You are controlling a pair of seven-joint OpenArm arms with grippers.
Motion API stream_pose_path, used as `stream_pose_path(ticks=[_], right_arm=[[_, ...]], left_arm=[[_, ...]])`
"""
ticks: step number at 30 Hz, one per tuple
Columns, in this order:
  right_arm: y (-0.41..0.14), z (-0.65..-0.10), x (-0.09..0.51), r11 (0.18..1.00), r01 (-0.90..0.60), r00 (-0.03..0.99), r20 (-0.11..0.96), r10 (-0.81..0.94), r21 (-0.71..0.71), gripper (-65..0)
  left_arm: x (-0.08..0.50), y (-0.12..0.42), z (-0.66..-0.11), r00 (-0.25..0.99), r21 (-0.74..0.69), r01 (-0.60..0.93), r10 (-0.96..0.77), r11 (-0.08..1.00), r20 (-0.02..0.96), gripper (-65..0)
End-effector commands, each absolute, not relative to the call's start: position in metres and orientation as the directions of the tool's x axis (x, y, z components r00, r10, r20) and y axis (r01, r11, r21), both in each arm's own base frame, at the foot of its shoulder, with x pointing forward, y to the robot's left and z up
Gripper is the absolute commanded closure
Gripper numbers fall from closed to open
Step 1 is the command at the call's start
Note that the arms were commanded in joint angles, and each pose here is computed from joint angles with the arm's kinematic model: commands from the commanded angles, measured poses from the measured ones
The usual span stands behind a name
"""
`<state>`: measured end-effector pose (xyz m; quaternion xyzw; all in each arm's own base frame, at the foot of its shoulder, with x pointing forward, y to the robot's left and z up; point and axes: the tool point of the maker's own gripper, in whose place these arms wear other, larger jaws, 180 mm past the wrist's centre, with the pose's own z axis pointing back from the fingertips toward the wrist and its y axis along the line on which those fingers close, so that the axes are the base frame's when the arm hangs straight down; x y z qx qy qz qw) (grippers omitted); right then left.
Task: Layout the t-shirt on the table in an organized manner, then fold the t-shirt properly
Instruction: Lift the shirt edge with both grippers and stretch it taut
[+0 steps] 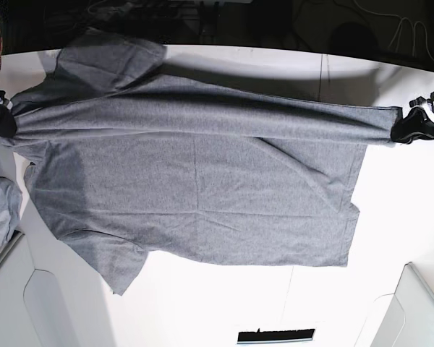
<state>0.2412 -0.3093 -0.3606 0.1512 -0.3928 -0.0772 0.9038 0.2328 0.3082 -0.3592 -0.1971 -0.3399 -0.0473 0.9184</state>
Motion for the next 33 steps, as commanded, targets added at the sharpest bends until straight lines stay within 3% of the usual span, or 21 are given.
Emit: stream_pose_path(ticks=[1,10,31,33], right_arm=[[-0.316,-0.346,0.256,0.950,0.002,0.638,0.731,-0.243,0.314,0.0],[-0.314,-0.365,0.253,0.936,0.032,0.673,0.685,-0.280,0.351,0.0],[-0.314,-0.412,0.153,0.925,0.129,0.814,0.495,-0.306,0.358,0.0],[-0.314,-0.414,0.148,0.924,0.134,0.818,0.486,-0.307,0.357,-7.4]], left_arm=[[0.248,0.313,-0.340,0.715,-0.308,0.243,0.045,0.920,0.697,0.0],[0.249,0.317,-0.344,0.733,-0.263,0.251,-0.006,0.932,0.680,0.0],[0.188,0.312,-0.383,0.841,-0.323,0.200,0.007,0.925,0.541,0.0],[0.188,0.310,-0.383,0.841,-0.327,0.197,0.012,0.924,0.541,0.0]])
